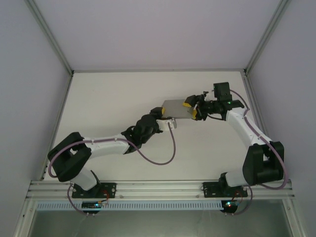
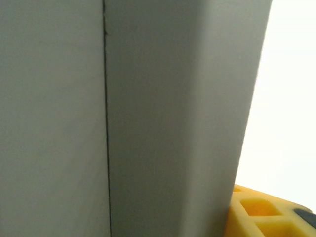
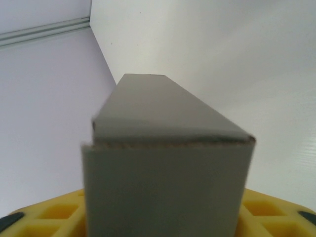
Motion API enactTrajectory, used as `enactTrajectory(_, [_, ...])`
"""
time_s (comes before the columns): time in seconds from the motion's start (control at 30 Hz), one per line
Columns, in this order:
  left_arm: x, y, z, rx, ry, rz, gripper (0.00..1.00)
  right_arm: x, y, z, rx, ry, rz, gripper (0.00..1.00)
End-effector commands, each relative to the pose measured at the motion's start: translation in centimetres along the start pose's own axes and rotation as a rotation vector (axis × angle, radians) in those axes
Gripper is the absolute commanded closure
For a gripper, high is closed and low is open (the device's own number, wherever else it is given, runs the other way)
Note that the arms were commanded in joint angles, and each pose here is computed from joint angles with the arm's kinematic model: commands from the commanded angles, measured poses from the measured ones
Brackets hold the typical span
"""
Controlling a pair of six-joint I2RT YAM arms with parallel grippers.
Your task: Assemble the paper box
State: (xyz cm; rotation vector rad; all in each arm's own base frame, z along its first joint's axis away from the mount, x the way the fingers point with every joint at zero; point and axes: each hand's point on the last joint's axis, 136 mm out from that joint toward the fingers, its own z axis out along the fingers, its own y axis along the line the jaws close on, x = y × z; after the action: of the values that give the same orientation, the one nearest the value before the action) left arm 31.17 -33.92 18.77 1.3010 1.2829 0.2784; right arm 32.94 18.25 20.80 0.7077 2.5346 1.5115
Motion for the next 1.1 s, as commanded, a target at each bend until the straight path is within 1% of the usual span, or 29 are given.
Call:
enactTrajectory(0.0, [-0.9,1.8,0.0,-0.033,-0.021,-0.017,0.57,0.5,0.4,0.2,-0.028,0.036,-0.026,0.38])
enactTrajectory(0.03, [-0.7,1.6,0.0,-0.026,-0.015,-0.014,0.59,0.4,0.5,0.3,-0.032,0.030,-0.036,0.35])
enactTrajectory(0.1, [-0.6,1.7,-0.1,-0.023,-0.004,-0.011,0.60,-0.3,0.6,0.2,-0.036,0.001,-0.066,0.23])
enactTrajectory(0.13, [-0.5,1.6,-0.1,-0.015,-0.002,-0.009,0.61,-0.7,0.7,0.1,-0.038,-0.018,-0.077,0.20])
enactTrajectory(0.17, [-0.5,1.5,-0.2,-0.003,0.001,-0.009,0.62,-1.2,0.8,0.1,-0.041,-0.041,-0.092,0.15])
enactTrajectory(0.2, [-0.4,1.3,-0.3,0.008,0.010,-0.009,0.63,-1.7,0.9,0.0,-0.046,-0.064,-0.104,0.03])
enactTrajectory(0.33, [-0.1,1.1,-1.0,0.073,0.039,-0.034,0.65,-4.1,0.5,-0.9,0.002,-0.188,-0.149,0.01])
enactTrajectory(0.4, [0.4,0.5,-1.6,0.159,0.069,-0.062,0.66,-5.1,0.8,-1.5,0.014,-0.236,-0.195,0.01])
enactTrajectory(0.43, [0.9,-0.4,-2.1,0.244,0.094,-0.076,0.65,-5.6,0.8,-1.8,0.030,-0.261,-0.226,0.01])
enactTrajectory(0.47, [1.2,-0.6,-2.6,0.303,0.115,-0.106,0.67,-6.1,0.9,-2.1,0.045,-0.285,-0.262,0.01])
enactTrajectory(0.5, [1.5,-0.6,-2.9,0.338,0.138,-0.141,0.70,-6.6,1.1,-2.3,0.062,-0.306,-0.308,0.01])
enactTrajectory(0.6, [2.6,-1.6,-5.0,0.518,0.202,-0.183,0.69,-8.3,1.4,-3.4,0.160,-0.398,-0.486,0.01])
enactTrajectory(0.63, [3.0,-2.0,-5.8,0.571,0.229,-0.183,0.68,-8.6,1.5,-3.7,0.210,-0.424,-0.580,0.01])
enactTrajectory(0.7, [3.7,-2.4,-6.7,0.631,0.289,-0.175,0.67,-9.0,1.4,-4.1,0.291,-0.458,-0.706,0.01])
enactTrajectory(0.8, [4.7,-4.5,-9.3,0.843,0.354,-0.174,0.66,-9.2,1.7,-4.7,0.401,-0.507,-0.901,0.01])
enactTrajectory(0.9, [6.1,-4.0,-8.5,0.863,0.432,-0.264,0.68,-8.7,2.1,-4.7,0.446,-0.518,-1.073,0.01])
enactTrajectory(0.97, [6.8,-3.8,-8.1,0.896,0.484,-0.331,0.68,-8.2,2.2,-4.7,0.443,-0.526,-1.144,0.01])
enactTrajectory(1.07, [7.6,-3.8,-7.0,0.927,0.532,-0.376,0.68,-6.5,2.3,-3.9,0.387,-0.465,-1.248,0.01])
